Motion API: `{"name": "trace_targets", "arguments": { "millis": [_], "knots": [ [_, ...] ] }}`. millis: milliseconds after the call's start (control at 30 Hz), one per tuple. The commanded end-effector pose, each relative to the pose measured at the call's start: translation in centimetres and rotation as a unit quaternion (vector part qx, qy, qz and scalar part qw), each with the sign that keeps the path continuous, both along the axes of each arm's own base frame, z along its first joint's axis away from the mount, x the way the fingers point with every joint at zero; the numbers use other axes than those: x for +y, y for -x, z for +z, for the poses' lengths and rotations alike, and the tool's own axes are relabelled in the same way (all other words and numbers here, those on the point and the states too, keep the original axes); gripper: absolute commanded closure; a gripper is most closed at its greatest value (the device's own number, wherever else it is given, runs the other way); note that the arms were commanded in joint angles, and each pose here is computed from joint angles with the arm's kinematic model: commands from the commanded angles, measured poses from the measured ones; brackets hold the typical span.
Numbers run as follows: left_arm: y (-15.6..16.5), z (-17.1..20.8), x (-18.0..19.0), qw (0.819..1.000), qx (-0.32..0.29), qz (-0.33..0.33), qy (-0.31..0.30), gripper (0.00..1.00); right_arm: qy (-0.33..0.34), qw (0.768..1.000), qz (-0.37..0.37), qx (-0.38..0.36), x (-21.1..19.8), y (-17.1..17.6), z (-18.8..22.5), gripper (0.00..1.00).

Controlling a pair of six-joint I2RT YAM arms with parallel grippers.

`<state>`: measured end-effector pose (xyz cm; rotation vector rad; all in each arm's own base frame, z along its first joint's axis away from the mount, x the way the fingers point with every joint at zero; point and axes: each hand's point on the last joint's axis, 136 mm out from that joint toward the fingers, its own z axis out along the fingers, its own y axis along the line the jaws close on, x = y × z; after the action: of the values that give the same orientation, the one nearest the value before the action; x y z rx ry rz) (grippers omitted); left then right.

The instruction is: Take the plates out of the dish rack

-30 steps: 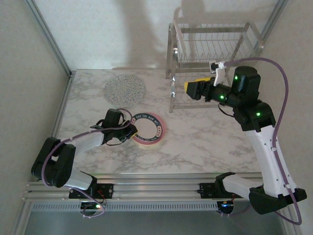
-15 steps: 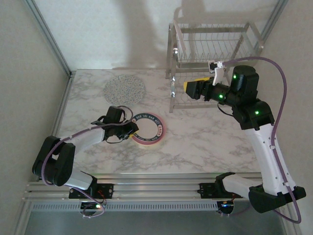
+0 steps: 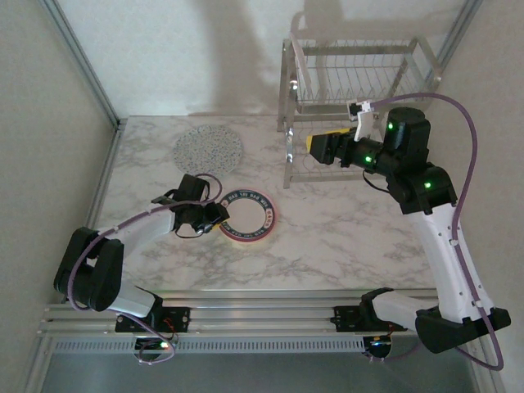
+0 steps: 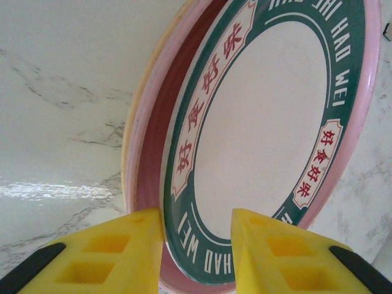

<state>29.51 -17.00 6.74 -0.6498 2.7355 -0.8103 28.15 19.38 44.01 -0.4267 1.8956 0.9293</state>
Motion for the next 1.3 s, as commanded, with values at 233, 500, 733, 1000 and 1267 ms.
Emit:
{"name": "trace_targets", "arguments": {
  "millis": [233, 500, 733, 1000, 1267],
  "knots": [
    [-0.4, 1.1, 0.6, 0.999, -0.012, -0.003, -0.033, 0.54, 0.015, 0.995, -0.085, -0.055, -2.3, -1.4, 2.1, 0.28],
    [-1.5, 4.6, 1.0, 0.998, -0.050, 0.020, -0.033, 0.41, 0.044, 0.981, -0.157, -0.109, -4.0, -3.9, 3.9, 0.28],
    [-3.5, 10.8, 1.3, 0.990, -0.128, 0.058, -0.011, 0.30, 0.103, 0.963, -0.183, -0.168, -3.0, -8.7, 4.4, 0.27],
    [-5.1, 23.2, 1.0, 0.947, -0.290, 0.099, 0.092, 0.26, 0.153, 0.945, -0.192, -0.217, -0.4, -13.7, 5.4, 0.23],
    [-4.8, 30.8, 1.3, 0.909, -0.373, 0.110, 0.148, 0.24, 0.196, 0.926, -0.227, -0.231, 0.8, -18.5, 5.1, 0.23]
  ]
}}
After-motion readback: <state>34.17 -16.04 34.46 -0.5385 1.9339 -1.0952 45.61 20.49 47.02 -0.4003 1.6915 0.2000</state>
